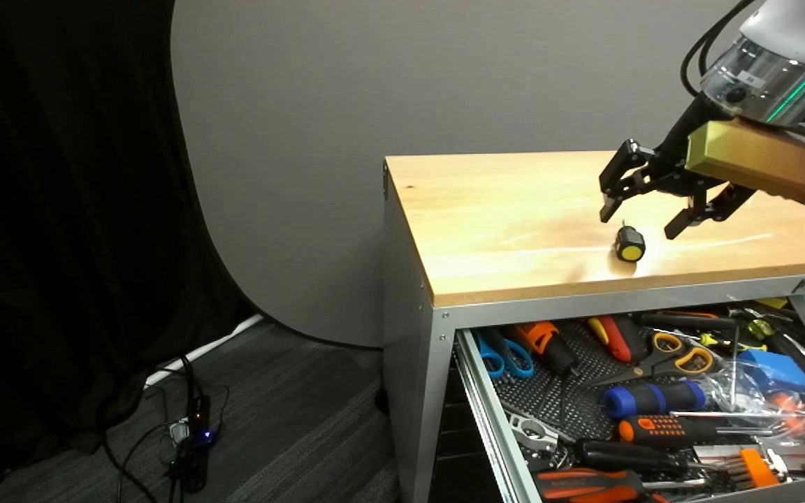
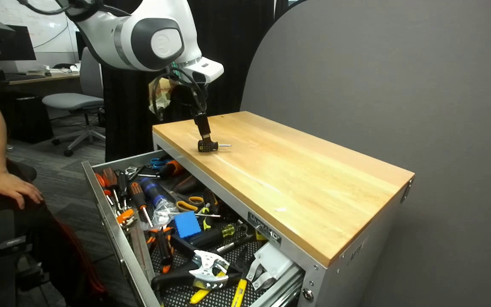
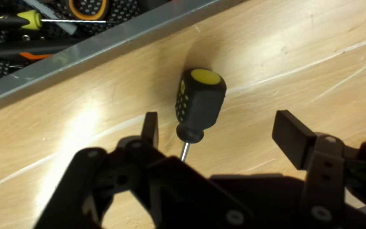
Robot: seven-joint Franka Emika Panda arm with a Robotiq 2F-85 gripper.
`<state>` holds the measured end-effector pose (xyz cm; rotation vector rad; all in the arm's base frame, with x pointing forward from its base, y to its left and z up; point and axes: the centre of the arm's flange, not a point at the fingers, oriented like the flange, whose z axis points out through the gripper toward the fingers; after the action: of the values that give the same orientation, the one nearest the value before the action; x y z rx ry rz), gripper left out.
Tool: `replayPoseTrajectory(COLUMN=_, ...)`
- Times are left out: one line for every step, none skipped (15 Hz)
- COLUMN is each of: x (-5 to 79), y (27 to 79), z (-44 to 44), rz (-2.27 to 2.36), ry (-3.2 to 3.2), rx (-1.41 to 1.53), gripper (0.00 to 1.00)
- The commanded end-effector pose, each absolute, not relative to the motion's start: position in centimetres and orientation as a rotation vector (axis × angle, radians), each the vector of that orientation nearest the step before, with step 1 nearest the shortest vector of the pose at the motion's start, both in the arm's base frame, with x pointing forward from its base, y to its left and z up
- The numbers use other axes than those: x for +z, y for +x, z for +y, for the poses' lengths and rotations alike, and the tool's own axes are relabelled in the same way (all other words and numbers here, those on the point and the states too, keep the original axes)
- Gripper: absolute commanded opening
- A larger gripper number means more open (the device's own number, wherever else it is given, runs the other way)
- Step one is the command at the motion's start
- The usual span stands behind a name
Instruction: Put the screwdriver in the drawer and then close the drawer
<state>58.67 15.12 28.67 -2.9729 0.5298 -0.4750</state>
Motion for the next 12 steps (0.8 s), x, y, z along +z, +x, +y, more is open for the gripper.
replayPoseTrajectory(x=27.9, y=59.4, z=15.8, rz=0.557, ry=-2.981, rx=-0.529, gripper=0.71)
replayPoseTrajectory(x=27.6, y=59.4, z=15.8, rz=0.561, ry=-2.987, rx=-0.528, gripper=0.63)
replayPoseTrajectory(x=27.3, y=59.3, z=15.8, rz=0.565, ry=-2.991, rx=-0.524, gripper=0.53)
replayPoseTrajectory(x=27.1, y=59.2, z=15.8, rz=0.569, ry=-2.994, rx=-0.518, gripper=0.45)
replayPoseTrajectory(x=26.8, y=59.2, z=15.7, rz=0.577, ry=-2.994, rx=-0.513, gripper=0.36)
replayPoseTrajectory(x=26.5, y=59.1, z=15.7, rz=0.586, ry=-2.994, rx=-0.502, gripper=0.3)
replayPoseTrajectory(x=26.4, y=59.0, z=15.6, rz=0.593, ry=-2.995, rx=-0.5, gripper=0.23)
replayPoseTrajectory(x=26.4, y=58.8, z=15.4, rz=0.602, ry=-2.995, rx=-0.496, gripper=0.14)
replayPoseTrajectory(x=26.7, y=58.8, z=15.2, rz=0.613, ry=-2.992, rx=-0.495, gripper=0.14)
replayPoseTrajectory(x=27.2, y=58.4, z=14.7, rz=0.617, ry=-2.993, rx=-0.487, gripper=0.15)
replayPoseTrajectory(x=27.9, y=58.1, z=14.1, rz=0.616, ry=-3.0, rx=-0.477, gripper=0.15)
replayPoseTrajectory(x=28.7, y=57.6, z=13.3, rz=0.619, ry=-3.007, rx=-0.458, gripper=0.15)
